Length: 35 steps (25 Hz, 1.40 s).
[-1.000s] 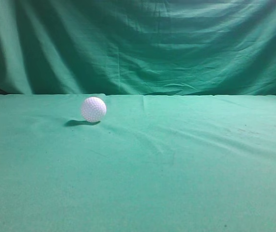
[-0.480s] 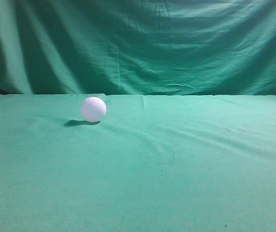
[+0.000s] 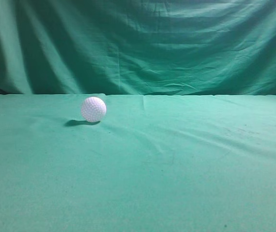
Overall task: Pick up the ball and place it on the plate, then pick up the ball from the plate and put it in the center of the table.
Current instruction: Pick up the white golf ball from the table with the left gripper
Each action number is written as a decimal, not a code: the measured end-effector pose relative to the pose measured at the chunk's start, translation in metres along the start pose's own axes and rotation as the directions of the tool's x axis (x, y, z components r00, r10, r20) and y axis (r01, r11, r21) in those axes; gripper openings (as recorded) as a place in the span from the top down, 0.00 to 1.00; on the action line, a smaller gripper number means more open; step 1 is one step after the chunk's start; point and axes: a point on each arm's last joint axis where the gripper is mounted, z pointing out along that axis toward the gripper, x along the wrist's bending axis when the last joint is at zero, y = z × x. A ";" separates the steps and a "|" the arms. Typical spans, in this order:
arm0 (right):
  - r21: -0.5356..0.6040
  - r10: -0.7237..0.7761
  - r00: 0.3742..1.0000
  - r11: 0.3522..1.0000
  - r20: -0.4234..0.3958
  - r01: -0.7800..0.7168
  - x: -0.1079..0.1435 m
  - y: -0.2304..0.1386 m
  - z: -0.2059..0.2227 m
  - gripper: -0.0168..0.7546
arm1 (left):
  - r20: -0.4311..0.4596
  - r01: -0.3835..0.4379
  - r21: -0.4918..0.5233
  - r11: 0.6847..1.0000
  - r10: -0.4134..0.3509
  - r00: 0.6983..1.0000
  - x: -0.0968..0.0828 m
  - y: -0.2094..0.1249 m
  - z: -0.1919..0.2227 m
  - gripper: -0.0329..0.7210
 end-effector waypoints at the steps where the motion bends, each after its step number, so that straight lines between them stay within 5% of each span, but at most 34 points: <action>1: 0.000 0.000 1.000 1.000 0.000 0.000 0.000 0.000 0.000 0.92 | 0.001 0.000 -0.043 0.999 0.000 1.000 0.000 0.004 0.000 0.89; 8: 0.000 0.005 1.000 1.000 0.000 -0.005 0.000 0.000 0.000 0.92 | 0.005 0.010 -0.151 0.988 -0.010 1.000 0.000 0.014 -0.001 0.89; 12: 0.000 0.008 1.000 1.000 0.000 -0.008 0.000 0.000 0.000 0.92 | 0.032 0.157 -0.178 0.972 -0.153 0.988 0.000 0.016 -0.001 0.89; 16: 0.000 0.011 1.000 1.000 0.000 -0.011 0.000 0.000 0.000 0.92 | 0.021 0.304 -0.058 0.951 -0.304 0.953 0.001 0.014 0.002 0.89; 23: 0.000 0.011 1.000 1.000 0.000 -0.011 0.000 0.000 0.000 0.92 | -0.077 0.358 0.213 0.909 -0.349 0.934 0.006 0.045 0.023 0.89; 35: 0.000 0.011 1.000 1.000 0.000 -0.011 0.000 0.000 0.000 0.92 | -0.087 0.397 0.250 0.883 -0.388 0.917 0.005 0.057 0.052 0.89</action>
